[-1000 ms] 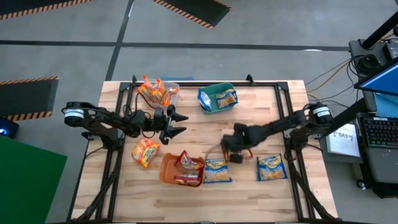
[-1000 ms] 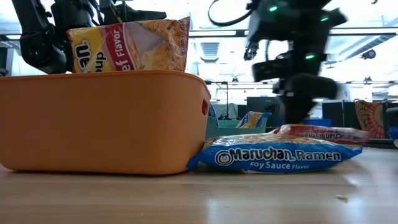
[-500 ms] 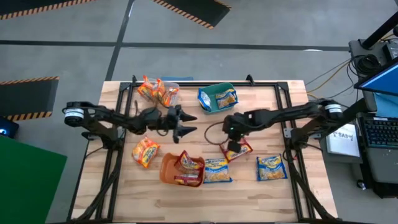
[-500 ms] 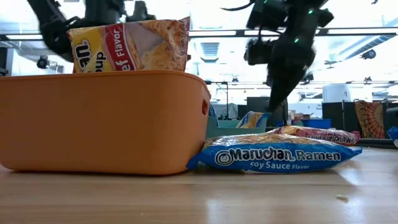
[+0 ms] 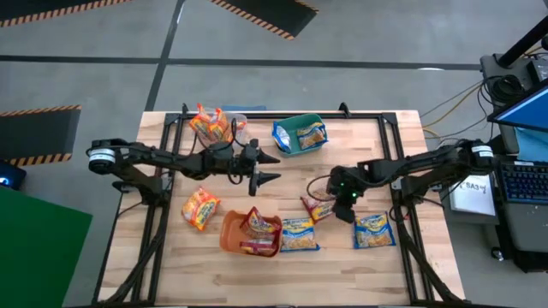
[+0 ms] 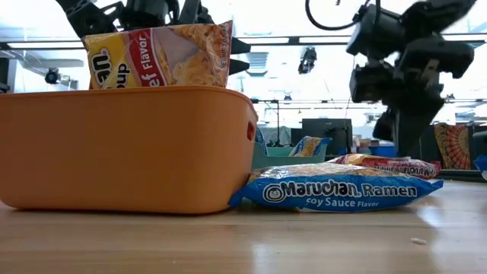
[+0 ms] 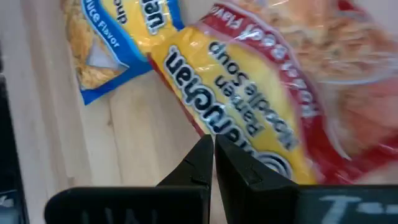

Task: Sort Maruchan noodles
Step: Put the red noodle pack into the orange bin

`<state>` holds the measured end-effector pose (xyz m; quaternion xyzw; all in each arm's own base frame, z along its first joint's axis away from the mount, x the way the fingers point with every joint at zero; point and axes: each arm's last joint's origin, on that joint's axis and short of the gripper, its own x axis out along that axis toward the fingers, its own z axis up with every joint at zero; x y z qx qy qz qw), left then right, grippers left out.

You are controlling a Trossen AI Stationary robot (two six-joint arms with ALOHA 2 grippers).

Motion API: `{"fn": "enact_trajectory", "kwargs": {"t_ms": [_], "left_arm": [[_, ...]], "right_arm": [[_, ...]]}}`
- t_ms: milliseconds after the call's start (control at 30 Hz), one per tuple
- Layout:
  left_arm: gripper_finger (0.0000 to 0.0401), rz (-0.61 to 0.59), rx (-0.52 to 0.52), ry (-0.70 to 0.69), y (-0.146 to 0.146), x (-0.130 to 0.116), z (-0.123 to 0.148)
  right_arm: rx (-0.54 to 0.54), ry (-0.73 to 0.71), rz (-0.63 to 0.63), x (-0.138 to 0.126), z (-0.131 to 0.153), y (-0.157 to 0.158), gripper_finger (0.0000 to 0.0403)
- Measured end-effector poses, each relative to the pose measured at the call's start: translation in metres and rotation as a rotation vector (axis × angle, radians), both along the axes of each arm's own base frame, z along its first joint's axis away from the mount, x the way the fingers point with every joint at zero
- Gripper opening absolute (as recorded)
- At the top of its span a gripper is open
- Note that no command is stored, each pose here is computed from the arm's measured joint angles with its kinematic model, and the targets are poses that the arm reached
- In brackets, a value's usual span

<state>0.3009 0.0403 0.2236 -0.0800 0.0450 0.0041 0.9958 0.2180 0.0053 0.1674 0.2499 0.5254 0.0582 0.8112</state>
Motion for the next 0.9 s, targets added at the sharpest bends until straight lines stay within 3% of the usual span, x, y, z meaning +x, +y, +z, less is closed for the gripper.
{"fn": "enact_trajectory", "kwargs": {"t_ms": [100, 233, 367, 533, 667, 800, 900], "left_arm": [[0.0231, 0.000, -0.002, 0.010, 0.000, -0.001, -0.003], [0.0231, 0.000, -0.002, 0.013, 0.000, -0.002, -0.004], [0.0231, 0.000, -0.007, 0.008, 0.000, -0.001, -0.002], [0.0231, 0.001, -0.032, 0.016, 0.000, 0.000, -0.002], [0.0231, 0.001, -0.032, 0.012, 0.000, 0.000, -0.001], [0.0231, 0.001, -0.032, 0.009, 0.000, 0.000, -0.001], [0.0231, 0.001, -0.035, 0.010, 0.000, 0.000, -0.001]], "right_arm": [[-0.009, -0.110, -0.018, 0.006, -0.011, -0.001, 0.0009], [-0.179, -0.316, -0.173, 0.024, -0.006, -0.013, 0.0009], [-0.277, -0.367, -0.171, 0.034, 0.005, -0.024, 0.0009], [-0.098, -0.324, 0.140, 0.032, 0.020, -0.019, 0.0009], [0.107, -0.239, 0.243, 0.024, 0.013, -0.010, 0.0009], [0.143, -0.144, 0.235, 0.017, -0.005, -0.004, 0.0009], [0.038, -0.081, 0.170, 0.018, -0.018, -0.007, 0.0009]]}}
